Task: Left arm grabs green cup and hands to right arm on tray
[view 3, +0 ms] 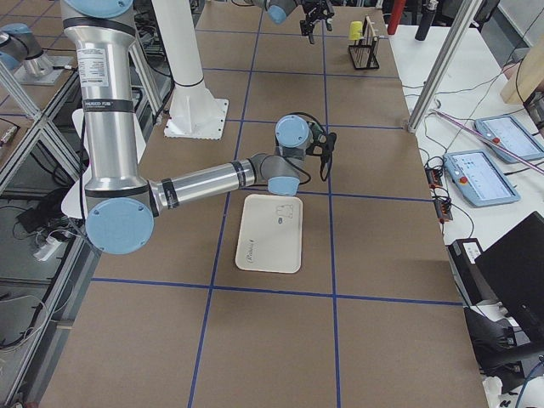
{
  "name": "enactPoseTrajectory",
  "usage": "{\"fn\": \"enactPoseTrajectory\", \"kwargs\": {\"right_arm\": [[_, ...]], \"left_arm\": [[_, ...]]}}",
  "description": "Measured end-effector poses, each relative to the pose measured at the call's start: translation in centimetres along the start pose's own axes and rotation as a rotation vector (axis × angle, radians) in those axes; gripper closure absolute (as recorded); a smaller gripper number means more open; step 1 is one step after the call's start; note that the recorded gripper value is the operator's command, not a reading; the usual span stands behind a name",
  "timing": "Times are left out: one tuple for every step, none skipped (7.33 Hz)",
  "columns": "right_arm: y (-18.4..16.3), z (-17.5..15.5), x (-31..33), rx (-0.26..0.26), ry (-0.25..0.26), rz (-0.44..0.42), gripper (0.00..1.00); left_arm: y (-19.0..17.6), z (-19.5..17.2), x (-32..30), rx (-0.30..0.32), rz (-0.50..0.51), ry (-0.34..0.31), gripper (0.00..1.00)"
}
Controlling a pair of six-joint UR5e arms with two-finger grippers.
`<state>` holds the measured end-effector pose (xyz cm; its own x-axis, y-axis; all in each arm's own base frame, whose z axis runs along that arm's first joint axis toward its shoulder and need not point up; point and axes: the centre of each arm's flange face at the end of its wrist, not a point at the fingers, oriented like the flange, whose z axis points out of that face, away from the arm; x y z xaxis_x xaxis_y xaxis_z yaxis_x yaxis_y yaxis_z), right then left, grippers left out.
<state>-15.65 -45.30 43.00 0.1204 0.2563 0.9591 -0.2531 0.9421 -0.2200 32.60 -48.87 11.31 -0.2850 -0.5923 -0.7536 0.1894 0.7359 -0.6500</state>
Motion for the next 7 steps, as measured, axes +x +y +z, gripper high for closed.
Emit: {"fn": "enactPoseTrajectory", "kwargs": {"right_arm": [[-0.4, -0.7, 3.3, 0.023, 0.073, -0.045, 1.0], [-0.5, -1.1, 6.4, 0.033, 0.152, -0.103, 1.0], [-0.5, -1.4, 9.2, 0.021, 0.233, -0.161, 1.0], [-0.5, -1.4, 11.1, -0.005, 0.301, -0.197, 1.0], [-0.4, -1.0, 12.2, -0.032, 0.352, -0.213, 1.0], [0.0, 0.1, 12.8, -0.056, 0.391, -0.221, 1.0], [0.8, 1.6, 13.3, -0.08, 0.427, -0.229, 1.0]], "left_arm": [[-0.2, 0.7, 0.2, 0.027, 0.024, -0.043, 0.0], [-0.5, 1.2, 0.1, 0.04, 0.03, -0.064, 0.0], [-0.8, 1.5, 0.0, 0.049, 0.03, -0.074, 0.0], [-1.0, 1.8, -0.1, 0.054, 0.029, -0.079, 0.0], [-1.2, 2.0, -0.2, 0.059, 0.027, -0.082, 0.0], [-1.3, 2.2, -0.2, 0.063, 0.025, -0.083, 0.0], [-1.3, 2.3, -0.3, 0.063, 0.025, -0.084, 0.0]]}}
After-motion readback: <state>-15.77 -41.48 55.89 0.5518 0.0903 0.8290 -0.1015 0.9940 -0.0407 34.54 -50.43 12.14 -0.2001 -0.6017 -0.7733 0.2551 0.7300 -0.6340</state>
